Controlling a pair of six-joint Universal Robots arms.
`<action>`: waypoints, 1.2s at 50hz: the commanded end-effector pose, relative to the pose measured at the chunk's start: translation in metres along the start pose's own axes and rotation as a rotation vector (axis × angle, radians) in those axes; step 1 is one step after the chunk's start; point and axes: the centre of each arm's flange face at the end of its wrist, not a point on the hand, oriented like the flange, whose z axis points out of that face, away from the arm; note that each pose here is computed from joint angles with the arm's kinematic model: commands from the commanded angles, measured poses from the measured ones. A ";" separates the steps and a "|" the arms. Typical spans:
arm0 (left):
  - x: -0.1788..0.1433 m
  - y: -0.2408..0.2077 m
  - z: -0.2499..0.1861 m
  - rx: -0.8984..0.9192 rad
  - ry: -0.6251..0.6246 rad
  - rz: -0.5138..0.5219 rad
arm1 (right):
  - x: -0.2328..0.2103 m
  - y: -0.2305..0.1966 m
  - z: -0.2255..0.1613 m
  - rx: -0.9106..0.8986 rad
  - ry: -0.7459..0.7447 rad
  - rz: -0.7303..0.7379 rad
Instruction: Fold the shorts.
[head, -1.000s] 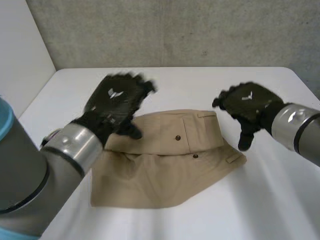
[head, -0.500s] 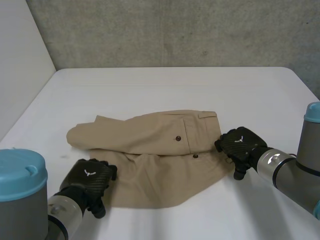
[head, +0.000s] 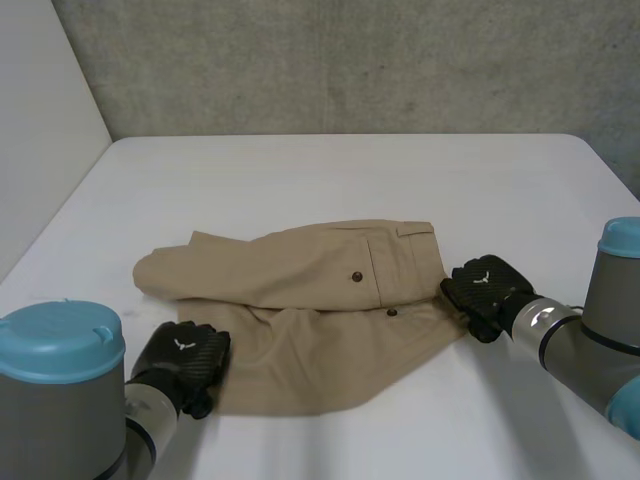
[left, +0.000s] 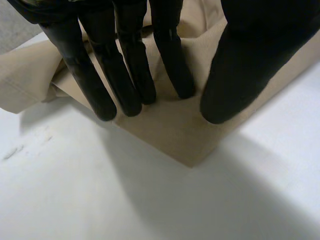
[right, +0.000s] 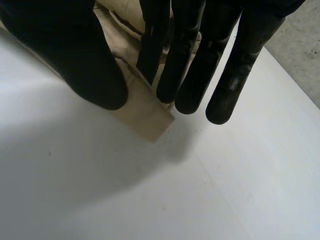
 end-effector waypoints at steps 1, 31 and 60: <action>0.001 -0.001 0.005 0.025 -0.006 -0.002 | -0.001 -0.003 0.000 0.018 -0.024 0.000; -0.086 -0.219 -0.192 0.897 -0.210 -0.091 | 0.112 -0.199 -0.192 0.519 0.228 0.251; -0.112 -0.244 0.122 0.891 -0.341 -0.057 | 0.139 -0.159 0.045 0.518 0.388 0.161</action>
